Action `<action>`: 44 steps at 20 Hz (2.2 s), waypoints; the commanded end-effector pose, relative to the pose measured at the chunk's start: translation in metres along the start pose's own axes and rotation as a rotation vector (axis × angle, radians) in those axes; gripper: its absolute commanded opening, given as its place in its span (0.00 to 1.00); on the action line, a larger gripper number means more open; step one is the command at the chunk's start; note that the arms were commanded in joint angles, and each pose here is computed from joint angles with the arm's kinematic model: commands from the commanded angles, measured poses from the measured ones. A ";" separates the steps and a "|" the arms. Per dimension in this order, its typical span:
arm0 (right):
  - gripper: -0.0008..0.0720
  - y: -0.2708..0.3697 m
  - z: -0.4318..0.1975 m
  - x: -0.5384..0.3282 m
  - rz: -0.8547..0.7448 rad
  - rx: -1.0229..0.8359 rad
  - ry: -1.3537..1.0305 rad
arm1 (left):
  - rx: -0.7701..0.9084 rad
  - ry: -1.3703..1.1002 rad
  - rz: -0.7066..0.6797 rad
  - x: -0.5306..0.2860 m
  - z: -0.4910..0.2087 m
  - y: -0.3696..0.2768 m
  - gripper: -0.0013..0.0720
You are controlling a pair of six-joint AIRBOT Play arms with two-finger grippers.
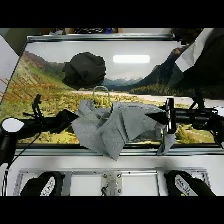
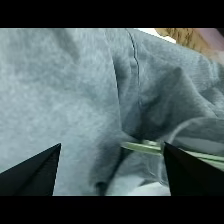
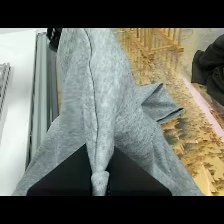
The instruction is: Fold the clothes and pants, and hang the long-sleeved shirts on hangers.
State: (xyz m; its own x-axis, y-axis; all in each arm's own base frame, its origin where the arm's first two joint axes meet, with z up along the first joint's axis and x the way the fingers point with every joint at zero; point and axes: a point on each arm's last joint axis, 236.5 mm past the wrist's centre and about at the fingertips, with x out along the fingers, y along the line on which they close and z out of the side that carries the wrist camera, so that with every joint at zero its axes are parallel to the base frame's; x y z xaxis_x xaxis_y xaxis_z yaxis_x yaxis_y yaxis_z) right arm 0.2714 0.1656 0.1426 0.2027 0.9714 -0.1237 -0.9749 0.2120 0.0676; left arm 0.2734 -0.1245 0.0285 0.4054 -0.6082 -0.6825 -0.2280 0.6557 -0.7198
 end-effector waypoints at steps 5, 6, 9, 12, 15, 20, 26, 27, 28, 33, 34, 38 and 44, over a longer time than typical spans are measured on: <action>0.04 0.000 0.001 0.000 -0.006 0.008 0.007 | -0.100 -0.084 -0.147 0.005 -0.023 -0.034 0.95; 0.04 0.000 0.001 0.000 -0.006 0.008 0.007 | -0.092 -0.130 -0.163 -0.002 -0.015 -0.038 0.95; 0.04 0.001 -0.003 0.000 -0.003 0.017 0.022 | -0.097 -0.236 -0.186 -0.026 0.011 -0.043 0.95; 0.04 0.001 -0.003 0.000 -0.005 0.031 0.023 | -0.087 -0.273 -0.167 -0.041 0.032 -0.041 0.95; 0.04 -0.010 -0.003 -0.001 -0.053 0.053 0.023 | -0.085 -0.268 -0.154 -0.055 0.046 -0.043 0.95; 0.04 -0.022 -0.002 -0.002 -0.104 0.052 0.016 | -0.117 -0.036 -0.091 -0.030 -0.007 -0.027 0.95; 0.04 -0.023 -0.001 -0.002 -0.106 0.049 0.017 | -0.226 -0.052 -0.131 0.006 -0.044 -0.019 0.95; 0.04 -0.023 0.000 -0.002 -0.107 0.047 0.016 | -0.239 -0.031 -0.148 0.013 -0.052 -0.021 0.95; 0.04 -0.022 0.000 -0.002 -0.107 0.049 0.016 | -0.252 -0.013 -0.158 0.020 -0.058 -0.023 0.95; 0.04 -0.023 -0.001 -0.002 -0.107 0.072 0.016 | -0.248 0.005 -0.151 0.050 -0.061 -0.032 0.95; 0.04 -0.022 -0.001 -0.002 -0.107 0.072 0.016 | -0.239 0.000 -0.147 0.054 -0.058 -0.035 0.95; 0.04 -0.022 -0.001 -0.002 -0.107 0.072 0.016 | -0.209 0.016 -0.129 0.068 -0.051 -0.046 0.95; 0.04 -0.022 -0.001 -0.002 -0.107 0.072 0.016 | -0.144 0.095 -0.104 0.087 -0.069 -0.057 0.95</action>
State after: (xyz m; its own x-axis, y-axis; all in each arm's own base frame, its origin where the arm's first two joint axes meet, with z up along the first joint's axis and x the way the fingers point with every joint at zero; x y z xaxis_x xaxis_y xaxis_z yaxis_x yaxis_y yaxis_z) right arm 0.2927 0.1587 0.1402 0.3027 0.9412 -0.1500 -0.9384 0.3218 0.1258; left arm 0.2628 -0.2363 0.0060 0.3792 -0.7083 -0.5955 -0.3298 0.4978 -0.8021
